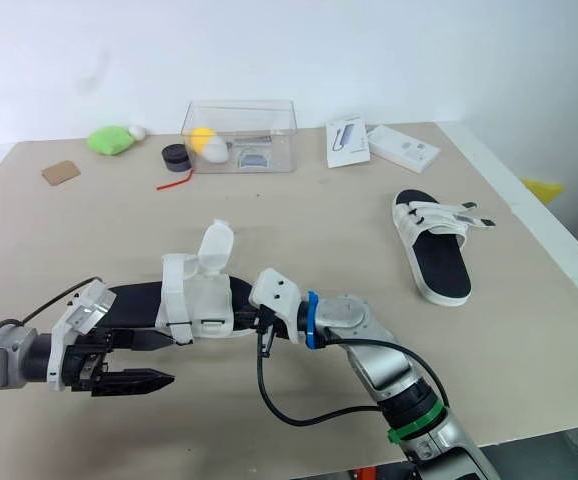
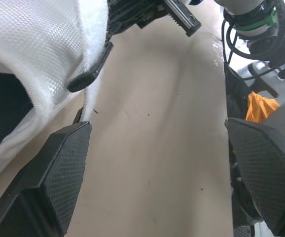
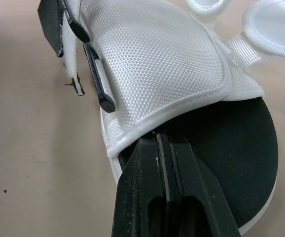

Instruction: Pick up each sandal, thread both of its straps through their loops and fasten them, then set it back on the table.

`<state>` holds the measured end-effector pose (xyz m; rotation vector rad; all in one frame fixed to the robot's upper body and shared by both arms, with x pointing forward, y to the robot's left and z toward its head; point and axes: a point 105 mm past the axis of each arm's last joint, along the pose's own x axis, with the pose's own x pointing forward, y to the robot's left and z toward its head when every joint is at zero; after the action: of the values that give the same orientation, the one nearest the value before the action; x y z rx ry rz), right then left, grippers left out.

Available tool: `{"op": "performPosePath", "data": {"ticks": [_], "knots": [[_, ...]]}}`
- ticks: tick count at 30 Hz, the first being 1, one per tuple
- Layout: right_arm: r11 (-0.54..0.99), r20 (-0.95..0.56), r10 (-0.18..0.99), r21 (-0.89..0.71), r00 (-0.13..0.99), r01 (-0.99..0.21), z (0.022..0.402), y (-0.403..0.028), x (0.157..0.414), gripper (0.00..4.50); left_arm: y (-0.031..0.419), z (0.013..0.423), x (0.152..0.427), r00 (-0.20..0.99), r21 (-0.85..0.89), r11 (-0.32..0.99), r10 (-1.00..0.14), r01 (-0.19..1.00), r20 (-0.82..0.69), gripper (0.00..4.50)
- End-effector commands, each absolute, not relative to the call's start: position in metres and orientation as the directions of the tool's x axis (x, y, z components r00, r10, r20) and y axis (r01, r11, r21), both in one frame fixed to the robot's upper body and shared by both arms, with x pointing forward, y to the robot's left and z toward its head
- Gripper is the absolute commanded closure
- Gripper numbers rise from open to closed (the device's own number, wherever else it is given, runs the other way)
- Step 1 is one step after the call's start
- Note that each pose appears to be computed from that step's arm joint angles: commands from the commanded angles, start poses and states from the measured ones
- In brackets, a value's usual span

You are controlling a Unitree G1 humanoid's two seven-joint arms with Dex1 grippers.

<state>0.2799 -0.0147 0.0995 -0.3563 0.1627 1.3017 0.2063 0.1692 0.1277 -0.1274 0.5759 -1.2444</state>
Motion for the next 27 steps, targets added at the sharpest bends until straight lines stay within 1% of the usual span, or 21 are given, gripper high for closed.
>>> {"op": "performPosePath", "data": {"ticks": [1,8,14,18,24,27], "knots": [[0.203,-0.355,0.904,-0.131,0.237,-0.97,0.088,-0.015,0.276,4.5,0.165,0.131,0.207,0.204,-0.354,0.326,-0.918,0.877,-0.34,0.02],[0.207,-0.356,0.903,-0.129,0.24,-0.97,0.089,-0.017,0.276,4.5,0.164,0.13,0.206,0.226,-0.368,0.343,-0.918,0.864,-0.326,0.02],[0.202,-0.359,0.903,-0.131,0.237,-0.971,0.089,-0.017,0.276,4.5,0.163,0.136,0.203,0.226,-0.403,0.324,-0.936,0.856,-0.272,0.02],[0.198,-0.358,0.904,-0.133,0.233,-0.971,0.089,-0.016,0.277,4.5,0.167,0.13,0.202,0.237,-0.392,0.346,-0.924,0.852,-0.301,0.02],[0.197,-0.359,0.904,-0.134,0.232,-0.971,0.088,-0.017,0.278,4.5,0.171,0.131,0.203,0.252,-0.397,0.356,-0.923,0.846,-0.29,0.02],[0.193,-0.358,0.905,-0.134,0.229,-0.972,0.088,-0.017,0.277,4.5,0.174,0.13,0.207,0.288,-0.37,0.389,-0.91,0.844,-0.299,0.02]]}}
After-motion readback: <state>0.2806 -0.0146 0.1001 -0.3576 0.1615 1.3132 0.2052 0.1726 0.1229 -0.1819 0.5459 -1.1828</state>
